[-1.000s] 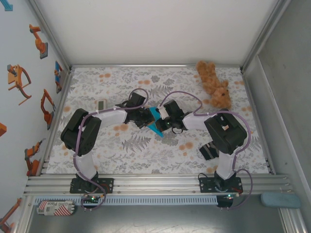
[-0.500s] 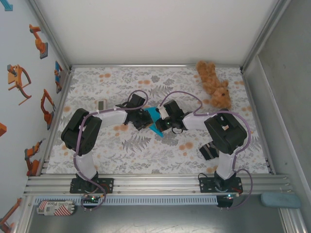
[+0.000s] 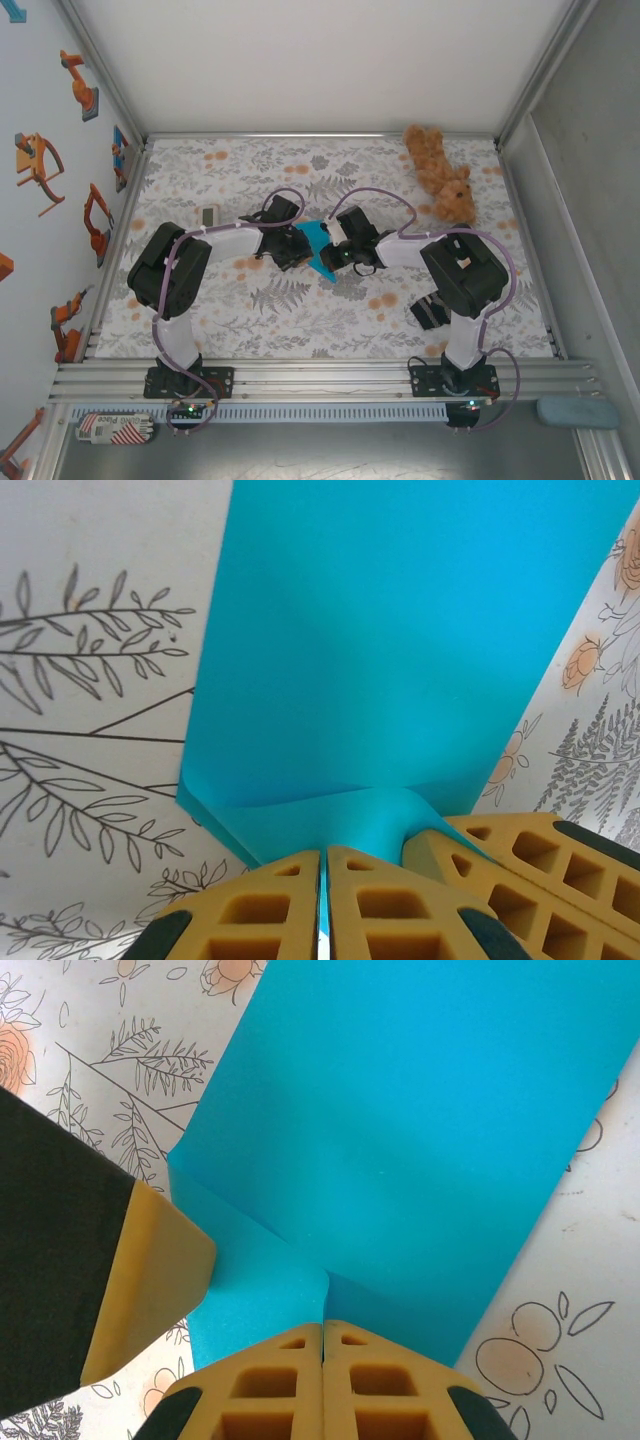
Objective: Fold a paper plane with a square sheet of paper (pick it up from the middle)
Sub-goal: Third fold the triangle at the center of the table.
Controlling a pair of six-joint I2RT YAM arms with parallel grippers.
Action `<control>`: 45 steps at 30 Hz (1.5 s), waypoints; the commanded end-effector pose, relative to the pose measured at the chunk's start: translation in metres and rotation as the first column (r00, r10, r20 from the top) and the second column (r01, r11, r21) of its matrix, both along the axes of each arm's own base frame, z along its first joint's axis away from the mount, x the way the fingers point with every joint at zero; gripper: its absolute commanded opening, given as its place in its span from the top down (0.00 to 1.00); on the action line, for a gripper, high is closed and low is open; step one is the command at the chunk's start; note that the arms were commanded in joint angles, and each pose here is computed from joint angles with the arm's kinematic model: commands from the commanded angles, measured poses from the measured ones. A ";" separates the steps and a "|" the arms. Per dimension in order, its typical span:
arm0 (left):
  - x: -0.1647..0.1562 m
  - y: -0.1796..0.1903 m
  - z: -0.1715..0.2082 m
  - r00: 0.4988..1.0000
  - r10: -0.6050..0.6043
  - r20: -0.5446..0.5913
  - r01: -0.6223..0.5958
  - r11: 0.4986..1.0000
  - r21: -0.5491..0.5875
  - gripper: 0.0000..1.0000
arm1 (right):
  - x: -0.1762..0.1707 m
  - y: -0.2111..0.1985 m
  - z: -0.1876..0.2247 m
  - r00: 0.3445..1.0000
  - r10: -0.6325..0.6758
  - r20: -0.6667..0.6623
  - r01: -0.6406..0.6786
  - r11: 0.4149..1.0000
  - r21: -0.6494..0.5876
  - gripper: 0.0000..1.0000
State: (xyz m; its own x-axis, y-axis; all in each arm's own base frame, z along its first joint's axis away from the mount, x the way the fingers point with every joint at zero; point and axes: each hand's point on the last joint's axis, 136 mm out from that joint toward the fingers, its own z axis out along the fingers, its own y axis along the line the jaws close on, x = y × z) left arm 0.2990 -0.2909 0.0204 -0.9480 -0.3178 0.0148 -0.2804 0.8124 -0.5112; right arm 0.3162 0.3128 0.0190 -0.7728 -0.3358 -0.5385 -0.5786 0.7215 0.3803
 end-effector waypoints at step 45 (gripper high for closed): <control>-0.012 0.013 -0.020 0.998 0.001 -0.057 0.005 0.995 0.102 0.90 | -0.008 -0.013 -0.018 0.997 -0.028 -0.073 0.023 0.997 -0.070 1.00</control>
State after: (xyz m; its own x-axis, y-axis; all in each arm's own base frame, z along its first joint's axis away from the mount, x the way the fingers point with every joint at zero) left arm 0.2980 -0.2889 0.0147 -0.9490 -0.3148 0.0154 -0.2837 0.8319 -0.4770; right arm 0.3163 0.3128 0.0192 -0.7750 -0.3340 -0.5364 -0.5759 0.7228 0.3820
